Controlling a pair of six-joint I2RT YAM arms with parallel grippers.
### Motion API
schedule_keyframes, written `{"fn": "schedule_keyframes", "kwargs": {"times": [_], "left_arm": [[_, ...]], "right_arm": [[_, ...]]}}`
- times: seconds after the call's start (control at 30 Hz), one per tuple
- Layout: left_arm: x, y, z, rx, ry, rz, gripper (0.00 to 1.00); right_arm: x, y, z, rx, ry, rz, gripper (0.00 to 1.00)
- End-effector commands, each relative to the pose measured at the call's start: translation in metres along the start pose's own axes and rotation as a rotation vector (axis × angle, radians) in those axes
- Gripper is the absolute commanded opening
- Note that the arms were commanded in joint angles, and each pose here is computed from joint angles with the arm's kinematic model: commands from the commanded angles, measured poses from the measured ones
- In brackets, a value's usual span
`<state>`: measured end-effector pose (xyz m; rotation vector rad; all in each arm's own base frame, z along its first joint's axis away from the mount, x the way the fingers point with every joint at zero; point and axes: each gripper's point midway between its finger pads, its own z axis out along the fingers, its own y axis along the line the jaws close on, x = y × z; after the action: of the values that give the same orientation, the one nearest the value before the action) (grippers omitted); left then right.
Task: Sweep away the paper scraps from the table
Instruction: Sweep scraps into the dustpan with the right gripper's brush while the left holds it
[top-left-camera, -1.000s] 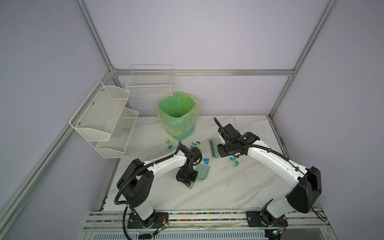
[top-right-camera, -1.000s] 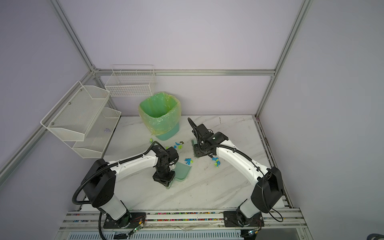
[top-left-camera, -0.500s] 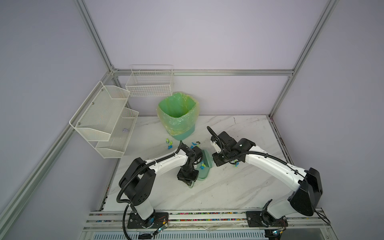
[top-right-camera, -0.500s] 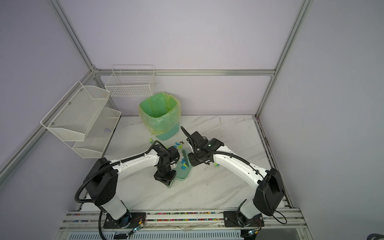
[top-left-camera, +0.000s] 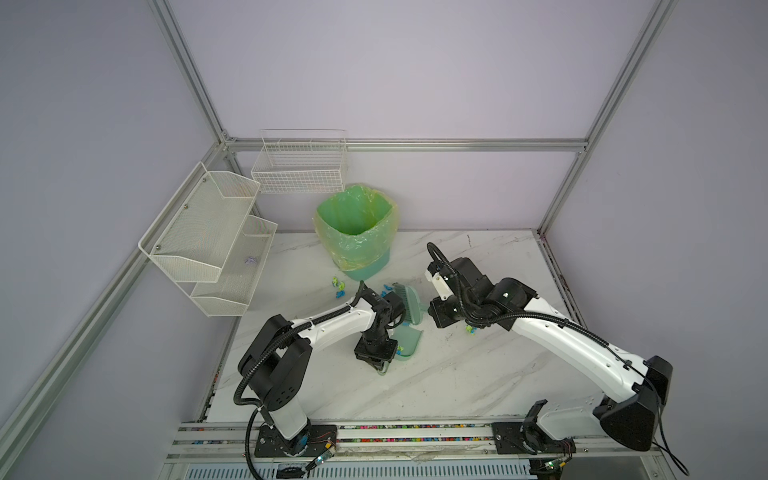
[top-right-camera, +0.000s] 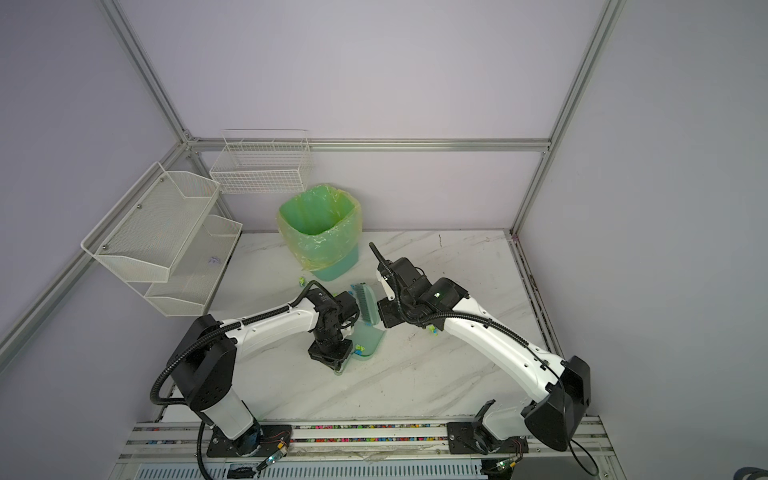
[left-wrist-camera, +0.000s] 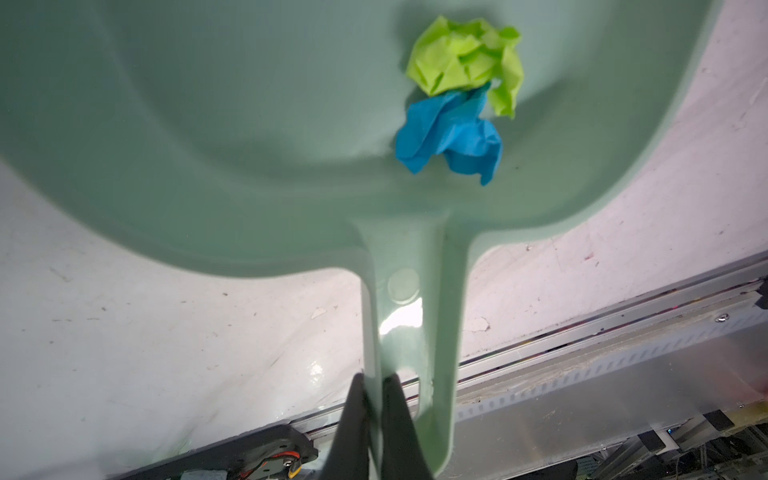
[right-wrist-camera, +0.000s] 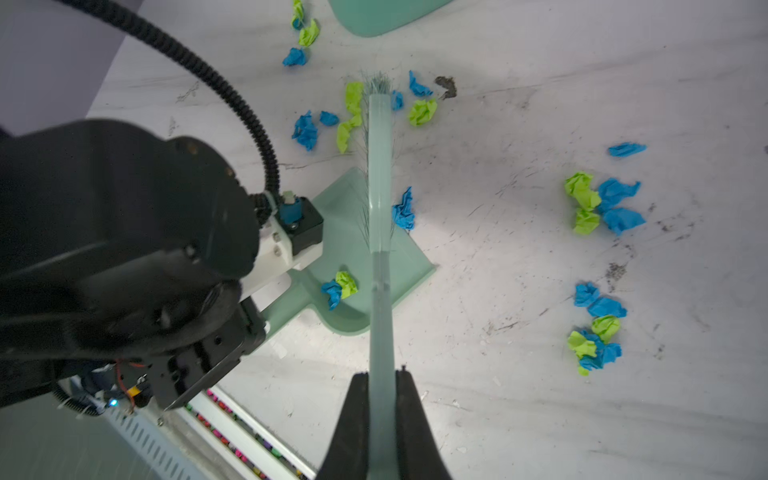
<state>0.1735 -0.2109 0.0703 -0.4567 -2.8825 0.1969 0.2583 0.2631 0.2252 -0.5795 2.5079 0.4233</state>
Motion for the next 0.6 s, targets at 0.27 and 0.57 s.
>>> {"fn": "schedule_keyframes", "kwargs": {"times": [0.27,0.57], "left_arm": [[-0.013,0.000,-0.018,0.032,-0.069,-0.006,0.00],[-0.018,0.006,-0.018,0.037,-0.062,-0.018,0.00]], "right_arm": [[-0.021,-0.022,0.040,0.187,0.008,-0.111,0.00],[-0.012,0.013,0.046,0.016,0.009,-0.235,0.00]]}}
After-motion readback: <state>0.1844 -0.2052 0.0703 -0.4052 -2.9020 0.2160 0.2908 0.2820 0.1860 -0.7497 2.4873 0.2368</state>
